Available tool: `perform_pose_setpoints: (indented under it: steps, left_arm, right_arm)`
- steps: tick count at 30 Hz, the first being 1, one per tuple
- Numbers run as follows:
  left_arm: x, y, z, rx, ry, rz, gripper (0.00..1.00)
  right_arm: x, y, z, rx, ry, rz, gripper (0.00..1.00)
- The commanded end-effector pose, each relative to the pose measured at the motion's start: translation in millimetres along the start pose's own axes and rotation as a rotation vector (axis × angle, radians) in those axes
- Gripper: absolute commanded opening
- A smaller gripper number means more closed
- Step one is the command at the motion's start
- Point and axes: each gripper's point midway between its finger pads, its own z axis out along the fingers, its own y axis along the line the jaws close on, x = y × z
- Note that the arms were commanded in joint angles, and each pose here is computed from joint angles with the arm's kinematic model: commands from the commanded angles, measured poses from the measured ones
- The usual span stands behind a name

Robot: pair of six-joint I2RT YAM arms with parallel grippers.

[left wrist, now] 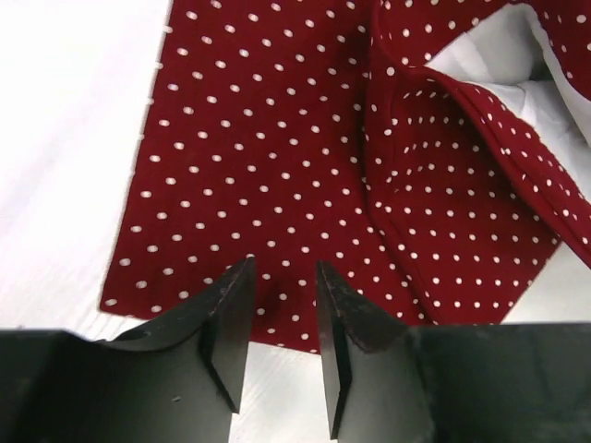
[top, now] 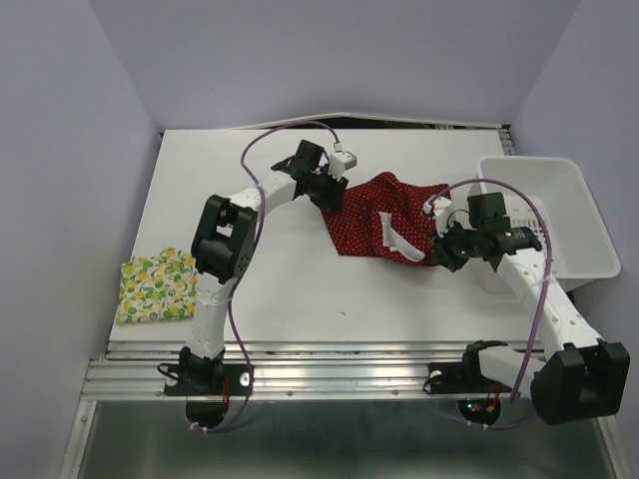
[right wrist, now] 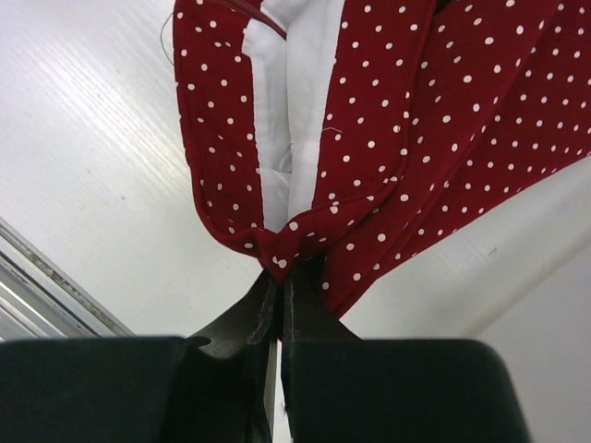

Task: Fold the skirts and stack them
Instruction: Flatten the skirt out

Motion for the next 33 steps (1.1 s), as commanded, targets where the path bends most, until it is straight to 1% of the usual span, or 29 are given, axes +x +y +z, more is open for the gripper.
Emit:
perform_pose_setpoints:
  steps: [1,3,4,9,11,12,13,16,19,21,22,24,28,29,30,32,33]
  left_arm:
    - [-47.2,-51.0,-27.1,0.22,-0.153,0.069,0.5]
    - [-50.9,-63.5,-30.5,0.27,-0.185,0.097,0.53]
    - [-51.0,-72.3,-30.7,0.312,-0.201,0.115,0.56]
    - [-46.0,-84.8,-23.2,0.382,-0.201,0.143,0.58]
    - [-44.1,-88.8,-19.3,0.396,-0.212,0.169,0.58]
    - [-48.3,-88.9,-18.7,0.394,-0.236,0.192,0.58]
    - [-42.2,-88.7,-15.0,0.389,-0.229,0.191,0.58]
    - [-40.6,-87.9,-10.6,0.385,-0.244,0.224,0.58]
    - [-44.1,-88.4,-9.2,0.401,-0.265,0.289,0.58]
    - [-38.8,-89.6,-10.4,0.412,-0.252,0.322,0.58]
    - [-33.1,-89.7,-10.1,0.415,-0.241,0.364,0.57]
    - [-32.3,-89.8,-12.5,0.399,-0.239,0.415,0.57]
    - [-33.6,-87.5,-4.2,0.32,-0.211,0.526,0.57]
    - [-33.8,-91.7,0.4,0.312,-0.207,0.584,0.57]
    - [-36.0,-87.2,3.3,0.267,-0.19,0.616,0.56]
    - [-39.1,-89.4,6.9,0.248,-0.189,0.684,0.53]
    - [-40.0,-89.9,7.7,0.245,-0.19,0.694,0.53]
  right_arm:
    - [19.2,-3.9,-0.3,0.027,0.06,-0.022,0.01]
    - [27.3,-3.9,2.6,0.027,0.084,-0.027,0.01]
    - [38.4,-3.4,6.4,0.023,0.117,-0.032,0.01]
    - [61.7,-1.2,16.7,0.014,0.174,-0.03,0.01]
    - [63.5,-1.5,18.6,0.015,0.175,-0.03,0.01]
    - [64.1,-1.7,19.0,0.015,0.177,-0.028,0.01]
    - [63.9,-2.4,19.3,0.017,0.178,-0.03,0.01]
    - [64.6,-3.1,19.9,0.016,0.183,-0.031,0.01]
    - [65.3,-3.6,21.1,0.015,0.188,-0.03,0.01]
    - [64.3,-4.3,21.3,0.015,0.188,-0.028,0.01]
    - [63.0,-4.8,22.2,0.013,0.186,-0.025,0.01]
    - [61.2,-5.7,23.0,0.013,0.184,-0.021,0.01]
    - [60.0,-6.8,24.1,0.013,0.185,-0.016,0.01]
    - [60.6,-6.6,24.3,0.012,0.186,-0.015,0.01]
    - [61.9,-6.2,24.5,0.012,0.19,-0.012,0.01]
    - [64.5,-5.0,25.1,0.009,0.194,-0.012,0.01]
    - [64.6,-4.8,25.4,0.007,0.194,-0.013,0.01]
